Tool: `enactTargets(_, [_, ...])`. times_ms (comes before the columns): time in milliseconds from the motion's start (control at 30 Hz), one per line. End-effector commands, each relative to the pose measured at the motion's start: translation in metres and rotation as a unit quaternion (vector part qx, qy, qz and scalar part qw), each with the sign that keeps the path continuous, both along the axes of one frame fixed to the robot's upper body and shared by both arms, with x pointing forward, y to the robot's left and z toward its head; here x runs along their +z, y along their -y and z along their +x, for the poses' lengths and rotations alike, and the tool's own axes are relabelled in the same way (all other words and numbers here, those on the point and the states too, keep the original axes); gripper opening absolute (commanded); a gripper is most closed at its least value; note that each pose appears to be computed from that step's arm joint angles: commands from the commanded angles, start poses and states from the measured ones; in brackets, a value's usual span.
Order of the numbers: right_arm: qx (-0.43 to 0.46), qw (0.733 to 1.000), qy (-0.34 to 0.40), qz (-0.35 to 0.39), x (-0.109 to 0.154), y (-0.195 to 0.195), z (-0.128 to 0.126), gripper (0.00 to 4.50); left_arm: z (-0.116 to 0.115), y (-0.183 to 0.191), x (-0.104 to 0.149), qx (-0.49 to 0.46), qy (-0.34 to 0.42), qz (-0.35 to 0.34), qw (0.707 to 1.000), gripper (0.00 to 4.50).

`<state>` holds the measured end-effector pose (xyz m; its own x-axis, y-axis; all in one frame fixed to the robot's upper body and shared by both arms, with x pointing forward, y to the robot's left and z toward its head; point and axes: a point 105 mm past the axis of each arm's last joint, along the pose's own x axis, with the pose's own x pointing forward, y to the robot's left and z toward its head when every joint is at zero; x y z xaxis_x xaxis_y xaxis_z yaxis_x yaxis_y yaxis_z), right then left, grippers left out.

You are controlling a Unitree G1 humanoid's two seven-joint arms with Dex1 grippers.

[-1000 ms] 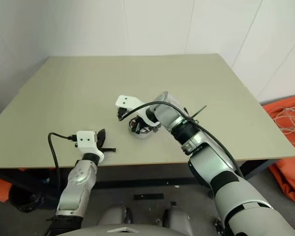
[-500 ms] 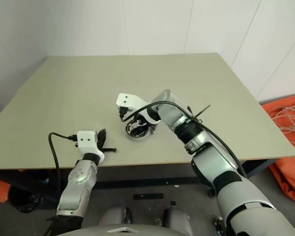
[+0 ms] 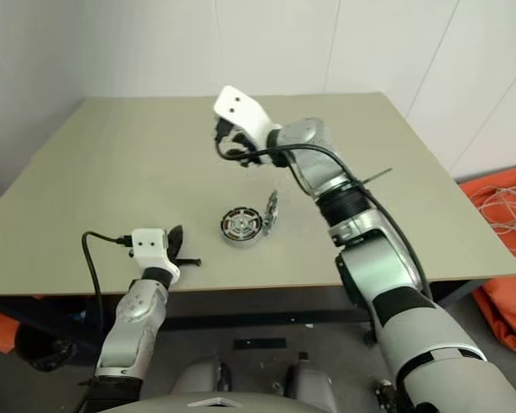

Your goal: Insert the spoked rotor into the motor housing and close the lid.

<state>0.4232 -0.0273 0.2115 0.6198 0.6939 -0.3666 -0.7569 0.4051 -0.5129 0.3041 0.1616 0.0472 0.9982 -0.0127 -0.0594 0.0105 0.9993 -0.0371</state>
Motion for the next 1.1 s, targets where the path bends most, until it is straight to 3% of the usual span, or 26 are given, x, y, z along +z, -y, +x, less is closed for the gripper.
enactTargets(33, [-0.042,0.998,0.048,-0.028,0.003,0.031,0.013,0.5,0.002,0.002,0.008,-0.007,0.014,0.003,1.0,0.0])
enactTargets(67, [-0.049,0.997,0.052,-0.039,-0.001,0.039,0.014,0.09,0.002,0.002,0.008,-0.009,0.014,0.003,1.0,0.0])
enactTargets(200, [-0.027,0.993,0.041,-0.104,-0.019,0.063,0.006,0.04,0.003,0.001,0.008,-0.011,0.012,0.004,1.0,0.0])
enactTargets(300, [0.048,0.987,-0.014,-0.155,-0.043,0.071,-0.024,0.04,0.004,0.001,0.008,-0.013,0.011,0.005,1.0,0.0])
enactTargets(433, [0.113,0.976,-0.087,-0.167,-0.06,0.074,-0.059,0.04,0.005,0.001,0.008,-0.015,0.011,0.005,1.0,0.0])
enactTargets(767, [0.067,0.987,-0.143,-0.038,-0.064,0.063,-0.062,0.04,0.004,-0.002,0.01,-0.011,0.013,0.009,1.0,0.0])
enactTargets(1100, [0.079,0.969,-0.224,0.062,-0.071,0.036,-0.086,0.04,0.004,-0.005,0.011,-0.014,0.012,0.014,1.0,0.0])
